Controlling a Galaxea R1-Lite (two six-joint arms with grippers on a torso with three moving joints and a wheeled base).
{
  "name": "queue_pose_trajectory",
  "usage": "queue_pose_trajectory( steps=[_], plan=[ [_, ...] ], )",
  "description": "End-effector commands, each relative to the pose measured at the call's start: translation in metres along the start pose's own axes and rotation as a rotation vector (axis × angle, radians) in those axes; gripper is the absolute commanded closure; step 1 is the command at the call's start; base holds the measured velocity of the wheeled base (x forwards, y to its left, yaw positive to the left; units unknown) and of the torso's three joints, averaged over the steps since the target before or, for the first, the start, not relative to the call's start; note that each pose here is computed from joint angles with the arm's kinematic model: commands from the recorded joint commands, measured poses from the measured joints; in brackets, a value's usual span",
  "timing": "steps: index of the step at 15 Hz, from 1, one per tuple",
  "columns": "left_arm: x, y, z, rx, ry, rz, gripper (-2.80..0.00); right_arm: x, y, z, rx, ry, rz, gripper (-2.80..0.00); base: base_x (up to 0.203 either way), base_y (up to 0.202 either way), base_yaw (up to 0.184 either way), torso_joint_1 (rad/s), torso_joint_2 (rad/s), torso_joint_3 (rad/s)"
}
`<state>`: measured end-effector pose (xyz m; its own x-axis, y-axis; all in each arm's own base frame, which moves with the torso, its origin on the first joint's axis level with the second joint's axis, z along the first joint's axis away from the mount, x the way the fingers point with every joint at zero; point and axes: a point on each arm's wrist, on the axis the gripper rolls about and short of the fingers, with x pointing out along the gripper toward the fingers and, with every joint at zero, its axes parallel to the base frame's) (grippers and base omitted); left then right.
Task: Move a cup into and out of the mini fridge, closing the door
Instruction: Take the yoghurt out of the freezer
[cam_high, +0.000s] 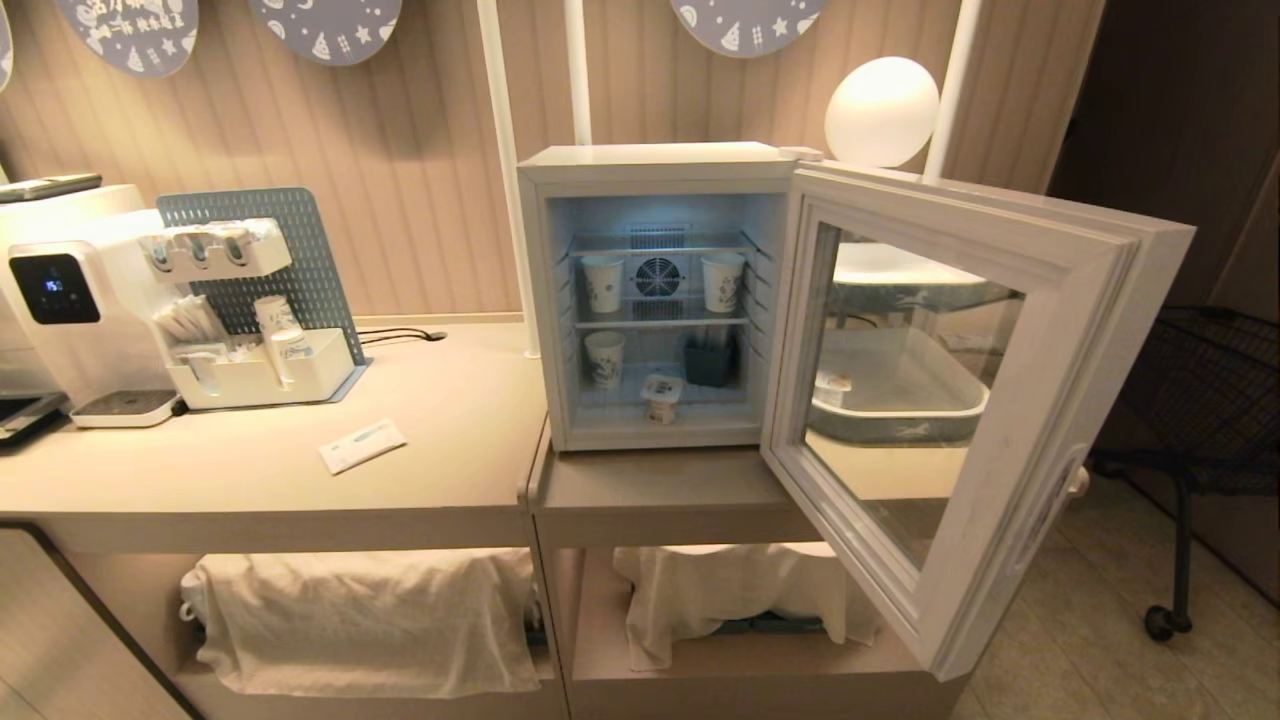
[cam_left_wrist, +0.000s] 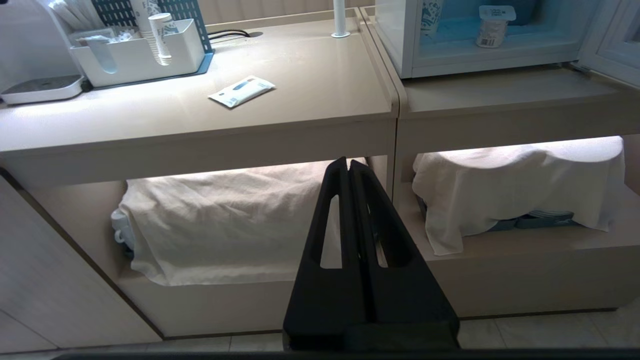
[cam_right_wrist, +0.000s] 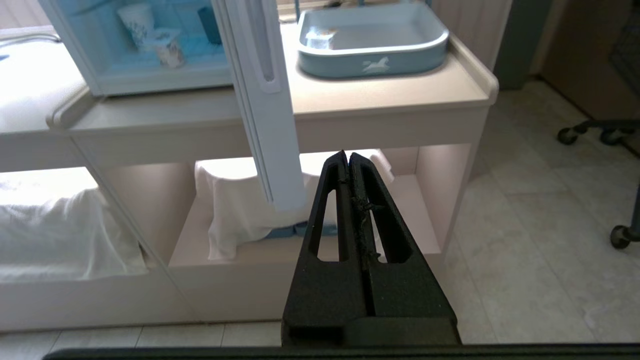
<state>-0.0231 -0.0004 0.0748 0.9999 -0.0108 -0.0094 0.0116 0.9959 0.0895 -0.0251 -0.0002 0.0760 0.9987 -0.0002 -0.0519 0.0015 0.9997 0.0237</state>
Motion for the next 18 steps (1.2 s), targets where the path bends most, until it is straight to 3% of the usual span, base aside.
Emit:
queue_pose_trajectory(
  steps=[1,5,18],
  plan=[
    [0.0001,0.0000,0.0001,0.001,0.001,0.000,0.00,-0.0001,0.0000,0.0001,0.000,0.000,0.000,0.00,0.000,0.000,0.000,0.000,0.00,0.000],
    [0.0001,0.0000,0.0001,-0.001,0.001,0.000,0.00,0.0001,0.0000,-0.0001,0.000,0.001,0.001,0.00,0.002,0.092,-0.005,0.002,0.00,0.003],
    [0.0001,0.0000,0.0001,-0.001,0.001,0.000,0.00,0.0000,0.0000,-0.0002,0.001,0.000,-0.001,0.00,0.000,0.190,-0.001,0.002,0.00,0.003]
  ],
)
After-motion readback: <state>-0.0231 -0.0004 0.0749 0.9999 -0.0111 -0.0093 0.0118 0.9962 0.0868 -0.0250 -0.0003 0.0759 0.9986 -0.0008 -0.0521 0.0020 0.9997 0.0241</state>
